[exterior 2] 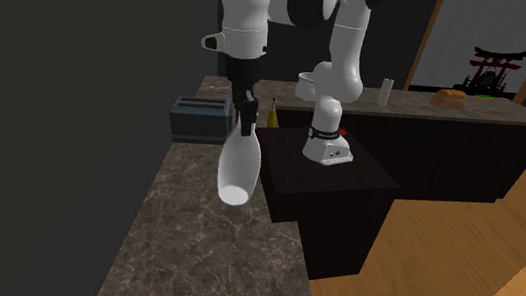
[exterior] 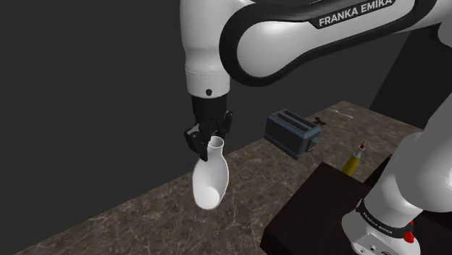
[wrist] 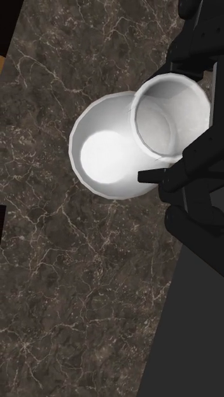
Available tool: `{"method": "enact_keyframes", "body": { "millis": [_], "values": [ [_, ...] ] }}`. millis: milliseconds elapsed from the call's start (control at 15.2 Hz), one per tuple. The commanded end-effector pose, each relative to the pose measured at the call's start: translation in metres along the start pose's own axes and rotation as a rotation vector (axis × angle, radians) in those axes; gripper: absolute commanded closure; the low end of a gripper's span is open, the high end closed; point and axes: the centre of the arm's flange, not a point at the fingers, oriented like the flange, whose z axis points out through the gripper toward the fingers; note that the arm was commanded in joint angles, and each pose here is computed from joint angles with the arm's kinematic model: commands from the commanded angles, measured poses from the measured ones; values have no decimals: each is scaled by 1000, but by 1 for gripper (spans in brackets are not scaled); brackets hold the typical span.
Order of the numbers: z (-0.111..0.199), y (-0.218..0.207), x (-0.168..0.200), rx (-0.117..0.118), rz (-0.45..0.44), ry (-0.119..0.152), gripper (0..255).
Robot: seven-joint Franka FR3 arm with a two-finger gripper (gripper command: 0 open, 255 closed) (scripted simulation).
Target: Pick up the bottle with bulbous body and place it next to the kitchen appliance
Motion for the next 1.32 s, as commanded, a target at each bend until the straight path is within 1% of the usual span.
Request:
{"method": "enact_keyframes", "body": {
  "millis": [0, 660, 1254],
  "values": [
    [-11, 1, 0, 0, 0, 0, 255],
    [-61, 1, -1, 0, 0, 0, 255],
    [-59, 114, -38, 0, 0, 0, 255]
  ]
}}
